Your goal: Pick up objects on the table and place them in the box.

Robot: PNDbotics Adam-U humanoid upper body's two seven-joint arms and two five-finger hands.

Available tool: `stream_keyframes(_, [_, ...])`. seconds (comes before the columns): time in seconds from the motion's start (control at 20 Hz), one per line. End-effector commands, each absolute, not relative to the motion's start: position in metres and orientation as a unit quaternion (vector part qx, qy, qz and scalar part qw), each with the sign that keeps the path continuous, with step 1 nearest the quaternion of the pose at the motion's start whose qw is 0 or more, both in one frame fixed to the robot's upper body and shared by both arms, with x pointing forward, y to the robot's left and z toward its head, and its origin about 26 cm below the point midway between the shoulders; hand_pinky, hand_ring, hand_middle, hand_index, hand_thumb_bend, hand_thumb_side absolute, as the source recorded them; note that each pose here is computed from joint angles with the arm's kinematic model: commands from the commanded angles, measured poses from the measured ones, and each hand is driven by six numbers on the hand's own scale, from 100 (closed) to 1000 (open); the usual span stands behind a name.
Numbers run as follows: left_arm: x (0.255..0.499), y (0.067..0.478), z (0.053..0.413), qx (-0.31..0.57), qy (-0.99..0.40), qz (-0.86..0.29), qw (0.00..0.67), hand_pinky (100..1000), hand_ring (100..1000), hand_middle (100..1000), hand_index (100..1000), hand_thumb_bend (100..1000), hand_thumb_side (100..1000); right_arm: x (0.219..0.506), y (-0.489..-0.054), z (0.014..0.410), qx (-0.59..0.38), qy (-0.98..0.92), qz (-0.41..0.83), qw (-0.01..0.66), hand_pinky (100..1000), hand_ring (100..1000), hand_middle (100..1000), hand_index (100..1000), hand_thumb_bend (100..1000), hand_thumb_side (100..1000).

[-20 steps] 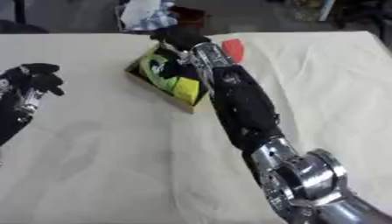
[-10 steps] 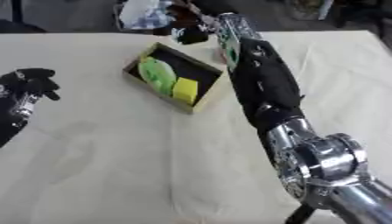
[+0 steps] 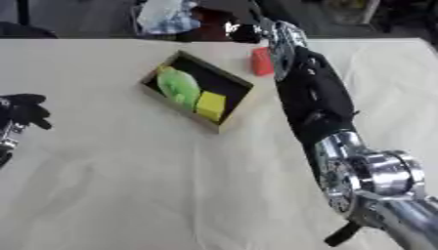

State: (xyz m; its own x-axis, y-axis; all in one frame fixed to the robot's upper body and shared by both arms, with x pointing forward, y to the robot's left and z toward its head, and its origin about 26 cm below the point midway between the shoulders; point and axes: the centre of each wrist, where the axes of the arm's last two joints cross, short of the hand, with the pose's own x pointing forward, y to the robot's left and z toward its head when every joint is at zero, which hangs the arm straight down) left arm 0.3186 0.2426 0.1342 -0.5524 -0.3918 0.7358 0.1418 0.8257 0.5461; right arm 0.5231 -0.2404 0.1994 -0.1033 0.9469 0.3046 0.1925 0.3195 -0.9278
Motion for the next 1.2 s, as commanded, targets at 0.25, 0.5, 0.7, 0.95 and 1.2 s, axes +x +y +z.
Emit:
stream_keyframes(0.25, [0.319, 0.241, 0.14, 0.075, -0.839, -0.29, 0.455, 781, 551, 565, 776, 100, 758, 0.523, -0.263, 0.192, -0.489, -0.599, 0.333, 0.54, 1000, 986, 994, 1000, 100, 584])
stream_keyframes(0.5, [0.319, 0.24, 0.14, 0.072, -0.839, -0.292, 0.453, 782, 551, 566, 776, 100, 756, 0.523, -0.257, 0.181, -0.501, -0.571, 0.322, 0.565, 1000, 986, 992, 1000, 100, 625])
stream_keyframes(0.7, [0.319, 0.24, 0.14, 0.07, -0.839, -0.292, 0.453, 784, 552, 566, 776, 100, 755, 0.522, -0.253, 0.171, -0.508, -0.546, 0.319, 0.585, 1000, 986, 989, 1000, 100, 656])
stream_keyframes(0.95, [0.319, 0.239, 0.14, 0.068, -0.84, -0.293, 0.452, 784, 552, 566, 776, 100, 754, 0.521, -0.246, 0.16, -0.511, -0.518, 0.326, 0.603, 994, 984, 980, 1000, 100, 691])
stream_keyframes(1.2, [0.319, 0.239, 0.14, 0.066, -0.84, -0.293, 0.453, 785, 553, 567, 776, 100, 755, 0.519, -0.243, 0.146, -0.507, -0.502, 0.341, 0.613, 988, 979, 966, 1000, 100, 680])
